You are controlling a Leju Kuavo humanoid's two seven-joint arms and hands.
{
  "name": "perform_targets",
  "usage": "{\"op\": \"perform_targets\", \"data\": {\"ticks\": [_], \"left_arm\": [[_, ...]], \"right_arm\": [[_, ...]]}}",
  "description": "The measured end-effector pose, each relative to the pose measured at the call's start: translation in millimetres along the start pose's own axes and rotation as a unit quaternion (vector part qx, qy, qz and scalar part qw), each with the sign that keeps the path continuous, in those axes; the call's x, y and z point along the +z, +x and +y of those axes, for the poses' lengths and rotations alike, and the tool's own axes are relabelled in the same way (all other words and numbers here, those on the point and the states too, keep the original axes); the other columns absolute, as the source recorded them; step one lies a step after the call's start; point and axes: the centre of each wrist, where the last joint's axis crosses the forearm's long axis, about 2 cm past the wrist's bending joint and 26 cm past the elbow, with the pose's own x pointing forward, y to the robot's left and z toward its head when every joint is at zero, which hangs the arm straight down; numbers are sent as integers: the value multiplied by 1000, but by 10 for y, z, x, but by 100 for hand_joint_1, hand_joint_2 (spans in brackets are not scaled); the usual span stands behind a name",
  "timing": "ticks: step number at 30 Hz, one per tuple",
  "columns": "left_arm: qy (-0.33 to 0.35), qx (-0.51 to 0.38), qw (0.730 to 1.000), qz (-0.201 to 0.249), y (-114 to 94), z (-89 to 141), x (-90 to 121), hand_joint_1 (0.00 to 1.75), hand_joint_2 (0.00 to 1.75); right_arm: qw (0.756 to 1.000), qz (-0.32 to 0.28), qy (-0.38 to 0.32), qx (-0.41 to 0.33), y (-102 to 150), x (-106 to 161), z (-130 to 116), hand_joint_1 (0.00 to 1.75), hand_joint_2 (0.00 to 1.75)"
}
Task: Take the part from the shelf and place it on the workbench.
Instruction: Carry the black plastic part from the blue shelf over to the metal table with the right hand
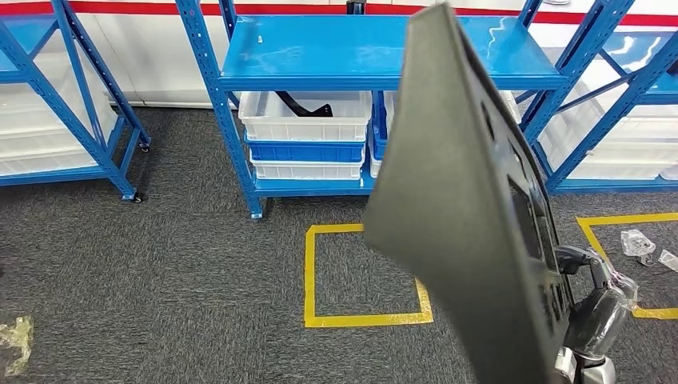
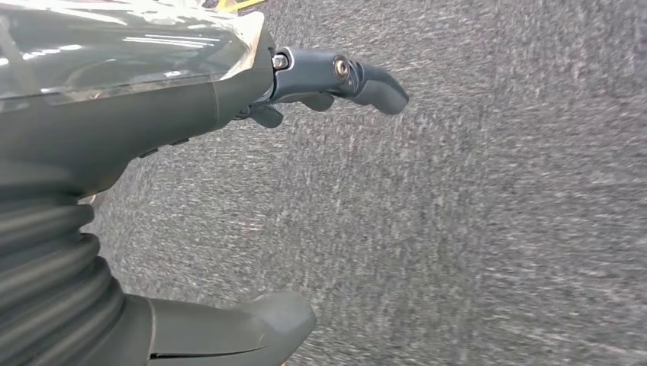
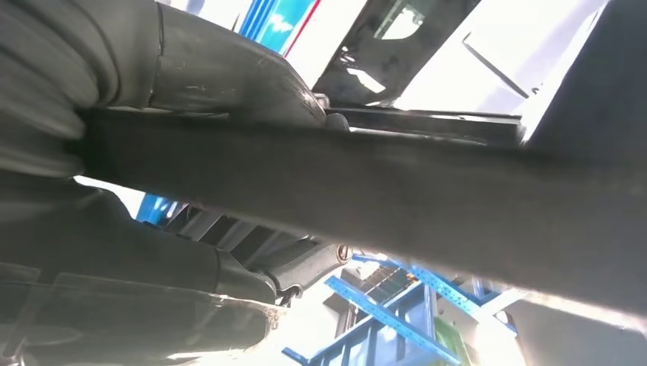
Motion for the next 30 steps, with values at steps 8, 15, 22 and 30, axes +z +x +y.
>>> {"op": "perform_targets", "data": {"ticks": [8, 15, 22, 30], "left_arm": [[-3, -1, 1000, -6, 1, 3, -4, 0, 175], [-5, -10, 1000, -10, -15, 24, -15, 0, 175], [-6, -11, 1000, -11, -10, 45, -36, 0, 175], [-16, 17, 1000, -16, 108, 108, -137, 0, 175]], "right_arm": [[1000, 2, -1, 9, -4, 10, -47, 171, 175], [1000, 3, -6, 13, -1, 13, -87, 171, 175], [1000, 5, -9, 16, -1, 27, -117, 171, 175], [1000, 3, -14, 14, -6, -12, -108, 171, 175]]}}
